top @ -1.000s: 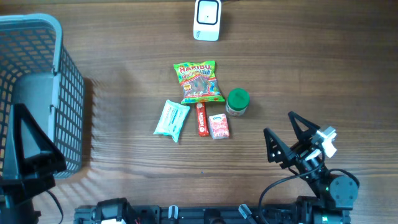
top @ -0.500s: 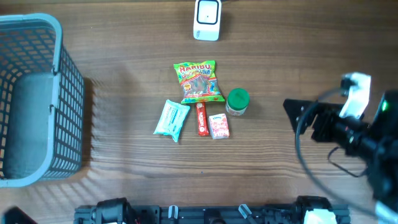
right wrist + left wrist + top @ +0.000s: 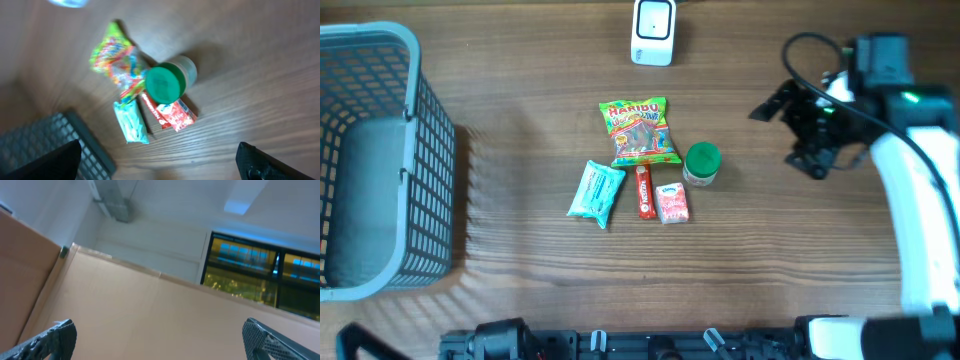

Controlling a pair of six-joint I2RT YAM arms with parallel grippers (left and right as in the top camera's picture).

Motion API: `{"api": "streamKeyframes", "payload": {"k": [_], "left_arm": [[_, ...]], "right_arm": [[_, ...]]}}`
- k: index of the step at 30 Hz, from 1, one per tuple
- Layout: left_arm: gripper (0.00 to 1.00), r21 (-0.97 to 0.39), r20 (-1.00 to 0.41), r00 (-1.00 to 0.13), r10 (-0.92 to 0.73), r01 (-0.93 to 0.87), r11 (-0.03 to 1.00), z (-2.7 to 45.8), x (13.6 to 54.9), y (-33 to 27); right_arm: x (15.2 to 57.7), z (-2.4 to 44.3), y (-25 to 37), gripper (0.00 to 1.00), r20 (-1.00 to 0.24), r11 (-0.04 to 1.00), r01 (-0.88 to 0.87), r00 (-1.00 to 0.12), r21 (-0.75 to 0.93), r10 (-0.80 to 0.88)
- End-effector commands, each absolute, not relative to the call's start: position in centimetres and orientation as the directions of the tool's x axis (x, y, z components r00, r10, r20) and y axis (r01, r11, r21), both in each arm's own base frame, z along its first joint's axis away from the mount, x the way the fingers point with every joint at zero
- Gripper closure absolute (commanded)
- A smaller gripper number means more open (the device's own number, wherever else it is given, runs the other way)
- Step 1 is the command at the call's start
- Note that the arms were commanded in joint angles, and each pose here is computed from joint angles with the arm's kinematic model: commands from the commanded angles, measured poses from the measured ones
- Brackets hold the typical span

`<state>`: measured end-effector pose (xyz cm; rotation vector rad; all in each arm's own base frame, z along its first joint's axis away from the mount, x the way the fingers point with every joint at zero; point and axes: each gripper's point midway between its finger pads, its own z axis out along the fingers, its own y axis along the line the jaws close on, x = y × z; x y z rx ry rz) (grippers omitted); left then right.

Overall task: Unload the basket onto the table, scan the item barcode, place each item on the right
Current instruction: 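Move the right gripper over the green-capped jar and grasp it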

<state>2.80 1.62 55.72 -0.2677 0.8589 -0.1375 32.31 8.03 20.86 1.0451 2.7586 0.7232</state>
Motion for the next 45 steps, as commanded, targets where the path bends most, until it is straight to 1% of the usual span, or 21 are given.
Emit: {"api": "streamKeyframes", "payload": {"k": [1, 6, 10, 12, 15, 17, 18, 22, 26, 29, 31, 32, 34, 35, 37, 40, 43, 44, 45], "left_arm": [[0.00, -0.281, -0.723, 0.657, -0.216, 0.006, 0.960, 53.6, 4.0, 1.8], [0.00, -0.256, -0.727, 0.647, -0.228, 0.052, 0.965, 52.2, 4.7, 1.2], [0.00, -0.253, -0.715, 0.654, -0.249, 0.090, 0.963, 52.4, 4.3, 1.0], [0.00, -0.253, -0.715, 0.647, -0.264, 0.113, 0.961, 52.4, 4.3, 0.9], [0.00, -0.253, -0.714, 0.645, -0.271, 0.123, 0.960, 52.4, 4.3, 0.8], [0.00, -0.255, -0.711, 0.648, -0.271, 0.121, 0.959, 52.4, 4.3, 0.9], [0.00, -0.254, -0.711, 0.649, -0.270, 0.121, 0.959, 52.5, 4.3, 0.9], [0.00, -0.254, -0.708, 0.653, -0.271, 0.122, 0.959, 52.5, 4.2, 0.9], [0.00, -0.254, -0.707, 0.654, -0.271, 0.123, 0.959, 52.6, 4.2, 0.9], [0.00, -0.254, -0.707, 0.654, -0.271, 0.123, 0.959, 52.6, 4.2, 0.9], [0.00, -0.254, -0.707, 0.654, -0.270, 0.123, 0.959, 52.6, 4.2, 0.9], [0.00, -0.254, -0.707, 0.654, -0.270, 0.123, 0.959, 52.6, 4.2, 0.9], [0.00, -0.254, -0.707, 0.654, -0.270, 0.123, 0.959, 52.6, 4.2, 0.9], [0.00, -0.254, -0.707, 0.654, -0.270, 0.123, 0.959, 52.6, 4.2, 0.9], [0.00, -0.254, -0.707, 0.654, -0.270, 0.123, 0.959, 52.6, 4.2, 0.9], [0.00, -0.254, -0.707, 0.654, -0.270, 0.123, 0.959, 52.6, 4.2, 0.9], [0.00, -0.254, -0.707, 0.654, -0.270, 0.123, 0.959, 52.6, 4.2, 0.9], [0.00, -0.254, -0.707, 0.654, -0.270, 0.123, 0.959, 52.6, 4.2, 0.9], [0.00, -0.254, -0.707, 0.654, -0.270, 0.123, 0.959, 52.6, 4.2, 0.9]], "right_arm": [[32.7, 17.8, 10.4, 0.00, 0.185, 0.454, 0.834, -0.522, 0.312, 0.832], [31.9, 15.0, 12.6, 0.00, 0.166, 0.225, 0.964, -0.247, 0.143, 0.955], [31.5, 12.6, 14.0, 0.00, 0.170, 0.113, 0.992, -0.120, 0.046, 0.978], [32.3, 11.2, 14.3, 0.00, 0.168, 0.102, 0.994, -0.106, 0.033, 0.980], [34.4, 9.8, 15.5, 0.00, 0.202, 0.106, 0.991, -0.120, 0.080, 0.972], [34.8, 9.3, 15.7, 0.00, 0.203, 0.101, 0.991, -0.116, 0.083, 0.972], [34.8, 8.8, 15.7, 0.00, 0.200, 0.082, 0.994, -0.094, 0.065, 0.975], [34.7, 7.2, 16.0, 0.00, 0.195, 0.085, 0.996, -0.088, 0.026, 0.977], [34.1, 4.2, 17.3, 0.00, 0.198, 0.114, 0.993, -0.104, -0.042, 0.975], [33.5, 2.6, 17.5, 0.01, 0.179, 0.136, 0.987, -0.120, -0.081, 0.977], [33.5, 1.8, 17.1, 0.09, 0.153, 0.180, 0.980, -0.166, -0.087, 0.974], [33.6, 1.7, 16.8, 0.11, 0.136, 0.203, 0.976, -0.191, -0.083, 0.972], [33.7, 1.7, 16.0, 0.21, 0.094, 0.265, 0.961, -0.258, -0.074, 0.962], [33.8, 1.7, 15.9, 0.23, 0.090, 0.292, 0.954, -0.286, -0.070, 0.954], [33.9, 1.6, 15.5, 0.30, 0.072, 0.364, 0.929, -0.360, -0.062, 0.930], [34.4, 1.6, 14.7, 0.32, 0.030, 0.485, 0.873, -0.484, -0.054, 0.874], [35.3, 1.6, 14.9, 0.33, 0.020, 0.691, 0.723, -0.690, -0.013, 0.723], [36.1, 1.6, 15.2, 0.32, 0.007, 0.793, 0.609, -0.793, 0.019, 0.609], [36.6, 1.7, 15.4, 0.32, -0.012, 0.890, 0.454, -0.890, 0.038, 0.455]]}}
